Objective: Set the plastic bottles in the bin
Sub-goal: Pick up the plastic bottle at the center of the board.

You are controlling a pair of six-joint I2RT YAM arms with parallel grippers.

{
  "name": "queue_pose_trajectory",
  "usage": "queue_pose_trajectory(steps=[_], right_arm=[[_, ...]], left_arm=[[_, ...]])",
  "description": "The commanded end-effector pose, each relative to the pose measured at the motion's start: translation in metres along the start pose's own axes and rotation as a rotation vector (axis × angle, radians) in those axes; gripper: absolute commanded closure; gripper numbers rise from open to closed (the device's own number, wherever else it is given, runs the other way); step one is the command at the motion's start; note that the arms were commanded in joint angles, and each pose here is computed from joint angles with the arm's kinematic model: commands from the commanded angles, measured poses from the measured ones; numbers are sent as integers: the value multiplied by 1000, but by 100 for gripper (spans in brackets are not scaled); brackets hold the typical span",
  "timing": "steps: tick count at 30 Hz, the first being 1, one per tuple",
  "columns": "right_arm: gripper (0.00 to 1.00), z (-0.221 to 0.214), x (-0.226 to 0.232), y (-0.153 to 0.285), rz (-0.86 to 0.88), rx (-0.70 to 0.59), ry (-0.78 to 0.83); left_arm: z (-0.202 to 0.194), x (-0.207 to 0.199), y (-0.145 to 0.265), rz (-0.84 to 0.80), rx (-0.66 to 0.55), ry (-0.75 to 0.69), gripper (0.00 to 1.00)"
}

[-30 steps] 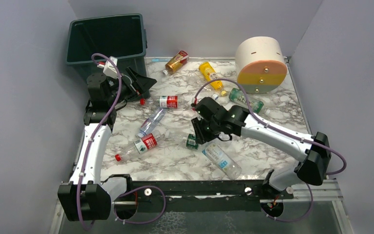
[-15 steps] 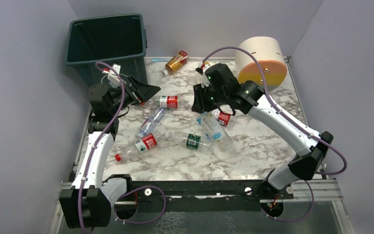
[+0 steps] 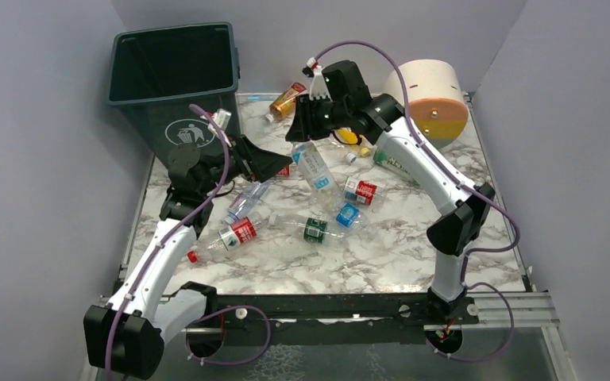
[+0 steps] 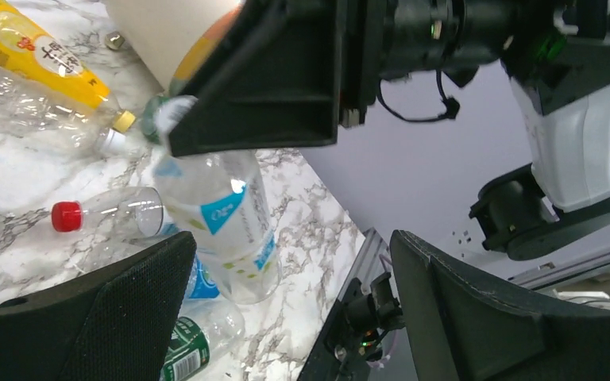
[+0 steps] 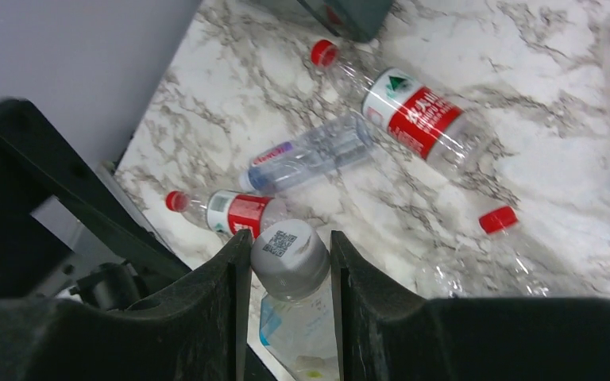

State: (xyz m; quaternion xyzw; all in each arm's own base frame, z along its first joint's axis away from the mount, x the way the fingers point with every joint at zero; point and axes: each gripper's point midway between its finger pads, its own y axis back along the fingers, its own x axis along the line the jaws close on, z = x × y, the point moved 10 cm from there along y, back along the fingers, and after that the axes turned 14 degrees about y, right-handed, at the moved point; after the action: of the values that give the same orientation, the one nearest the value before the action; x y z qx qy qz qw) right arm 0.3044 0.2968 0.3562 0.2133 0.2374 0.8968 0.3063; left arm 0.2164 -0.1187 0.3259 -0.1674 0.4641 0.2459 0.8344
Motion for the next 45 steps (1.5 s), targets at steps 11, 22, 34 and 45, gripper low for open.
queue_pose_trajectory(steps=[11, 22, 34, 45], right_arm=[[94, 35, 16, 4, 256, -118, -47], [94, 27, 26, 19, 351, -138, -62], [62, 17, 22, 24, 286, -125, -40], [3, 14, -36, 63, 78, -189, -66]], left_arm=[[-29, 8, -34, 187, -40, -196, 1], [-54, 3, -68, 257, -29, -267, 3], [-54, -4, -68, 279, -60, -273, 34], [-54, -4, -61, 305, -63, -288, 33]])
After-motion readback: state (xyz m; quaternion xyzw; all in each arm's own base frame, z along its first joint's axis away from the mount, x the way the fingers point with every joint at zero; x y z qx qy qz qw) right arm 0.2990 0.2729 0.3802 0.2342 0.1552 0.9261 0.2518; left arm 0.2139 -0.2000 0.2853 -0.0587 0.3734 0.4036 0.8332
